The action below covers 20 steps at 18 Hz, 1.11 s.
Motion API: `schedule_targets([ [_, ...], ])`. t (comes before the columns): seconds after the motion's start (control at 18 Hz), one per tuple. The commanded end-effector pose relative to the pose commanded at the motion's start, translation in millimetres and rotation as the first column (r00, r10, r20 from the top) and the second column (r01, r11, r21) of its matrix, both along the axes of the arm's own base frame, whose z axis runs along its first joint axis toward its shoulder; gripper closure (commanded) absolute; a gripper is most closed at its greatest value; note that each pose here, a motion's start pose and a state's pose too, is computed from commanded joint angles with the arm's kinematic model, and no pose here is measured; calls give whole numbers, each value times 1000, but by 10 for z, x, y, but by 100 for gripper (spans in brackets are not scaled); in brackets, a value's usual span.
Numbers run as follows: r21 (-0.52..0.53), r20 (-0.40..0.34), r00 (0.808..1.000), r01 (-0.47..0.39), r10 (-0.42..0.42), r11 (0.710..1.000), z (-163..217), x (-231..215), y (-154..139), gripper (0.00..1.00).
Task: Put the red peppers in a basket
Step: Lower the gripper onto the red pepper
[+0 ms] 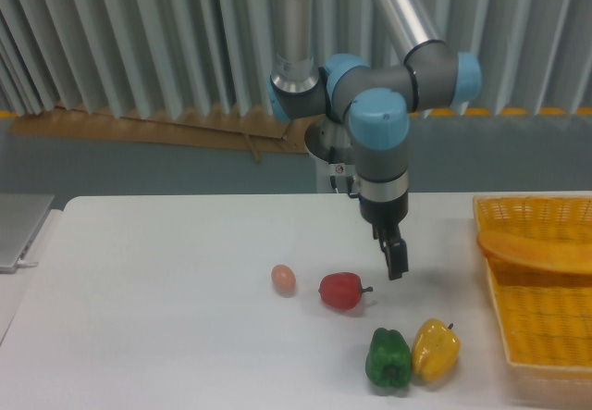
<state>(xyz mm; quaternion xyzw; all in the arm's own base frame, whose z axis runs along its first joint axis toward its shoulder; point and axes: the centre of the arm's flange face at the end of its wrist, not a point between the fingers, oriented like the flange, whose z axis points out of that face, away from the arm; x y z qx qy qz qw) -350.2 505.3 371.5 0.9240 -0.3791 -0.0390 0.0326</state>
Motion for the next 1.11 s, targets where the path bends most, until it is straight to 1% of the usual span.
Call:
schedule_targets([
  [0.11,6,-1,1000,-21,21,1000,9,-1,5,0],
  [0.33,8,-4,1000,-24,24,1000,26,-32,7,0],
  [0.5,-9,6,1000,-20,20,1000,-133,-19,27,0],
  [0.67,-26,-1,1000,10,-10,1000,-225,83,164,0],
  [0.78,-15,25,999,26,-26,1000,-226,145,205,0],
  [0.83,-1,48,998,35,-35,999,-269,257,260,0],
  [0.89,-7,59,997,48,-48,999,-322,353,312,0],
  [1.0,-5,63,997,38,-38,999,-319,492,346,0],
  [1.11,-37,84,996,45,-41,998,-487,605,318,0],
])
